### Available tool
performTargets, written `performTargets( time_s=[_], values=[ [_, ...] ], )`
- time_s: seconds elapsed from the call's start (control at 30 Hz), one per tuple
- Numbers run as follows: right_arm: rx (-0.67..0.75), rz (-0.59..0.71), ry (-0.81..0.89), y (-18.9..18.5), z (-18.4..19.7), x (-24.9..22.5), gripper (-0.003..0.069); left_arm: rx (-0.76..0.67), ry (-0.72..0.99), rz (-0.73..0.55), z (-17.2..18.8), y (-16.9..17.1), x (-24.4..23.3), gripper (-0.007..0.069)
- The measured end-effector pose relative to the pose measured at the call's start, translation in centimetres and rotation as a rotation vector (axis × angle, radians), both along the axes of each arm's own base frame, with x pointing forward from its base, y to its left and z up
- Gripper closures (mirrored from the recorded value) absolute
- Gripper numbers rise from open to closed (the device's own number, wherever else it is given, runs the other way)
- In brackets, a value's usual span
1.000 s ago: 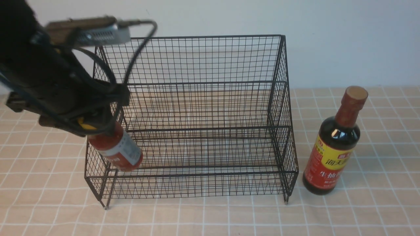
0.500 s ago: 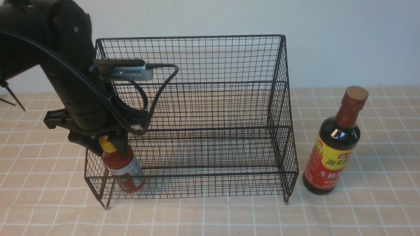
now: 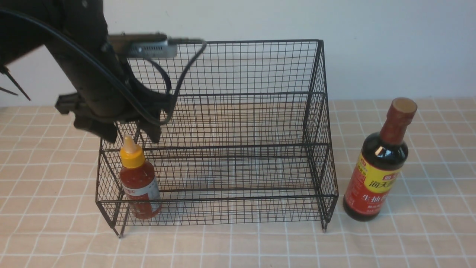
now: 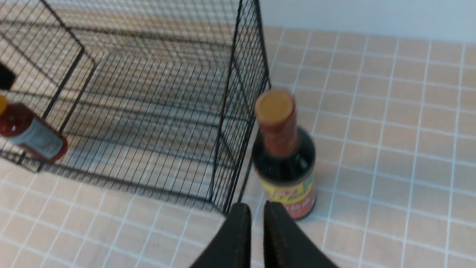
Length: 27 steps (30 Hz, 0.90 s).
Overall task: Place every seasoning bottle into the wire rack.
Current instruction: Use the right arm to grab the condiment bottle closest to it
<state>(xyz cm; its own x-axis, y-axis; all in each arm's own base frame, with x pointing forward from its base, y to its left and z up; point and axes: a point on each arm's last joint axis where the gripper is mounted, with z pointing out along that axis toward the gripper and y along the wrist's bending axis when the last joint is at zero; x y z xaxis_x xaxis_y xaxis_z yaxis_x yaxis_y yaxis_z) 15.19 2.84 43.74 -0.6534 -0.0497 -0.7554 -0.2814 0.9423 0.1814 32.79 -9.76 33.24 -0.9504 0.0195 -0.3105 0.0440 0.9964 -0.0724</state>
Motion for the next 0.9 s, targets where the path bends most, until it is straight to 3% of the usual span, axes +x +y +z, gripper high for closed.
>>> performTargets(
  time_s=[0.1,0.27,0.3,0.37,0.43,0.57,0.9],
  values=[
    [0.007,0.004,0.017,0.0,0.3,1.7,0.0525,-0.01,-0.07,-0.026,2.3,0.4,-1.3,0.0183],
    [0.055,0.037,0.134,0.4,-1.6,6.3,0.0308,-0.028,-0.229,-0.083,7.3,2.1,-7.1,0.0491],
    [0.056,0.038,0.134,0.4,-1.6,6.3,0.0301,-0.028,-0.229,-0.083,7.3,2.2,-7.3,0.0504],
    [0.056,0.04,0.182,0.4,-2.7,7.8,0.0221,-0.039,-0.277,-0.086,8.4,3.1,-10.5,0.0596],
    [0.042,0.047,0.215,0.3,-3.7,9.0,0.0158,-0.043,-0.295,-0.086,8.4,4.0,-13.4,0.0624],
    [0.003,0.084,0.226,0.8,-5.0,10.7,0.0104,-0.043,-0.31,-0.085,7.2,5.3,-17.6,0.0632],
    [-0.149,0.165,0.185,4.7,-7.5,13.5,0.0089,0.095,-0.293,-0.044,2.5,8.0,-22.4,0.0632]
  ],
)
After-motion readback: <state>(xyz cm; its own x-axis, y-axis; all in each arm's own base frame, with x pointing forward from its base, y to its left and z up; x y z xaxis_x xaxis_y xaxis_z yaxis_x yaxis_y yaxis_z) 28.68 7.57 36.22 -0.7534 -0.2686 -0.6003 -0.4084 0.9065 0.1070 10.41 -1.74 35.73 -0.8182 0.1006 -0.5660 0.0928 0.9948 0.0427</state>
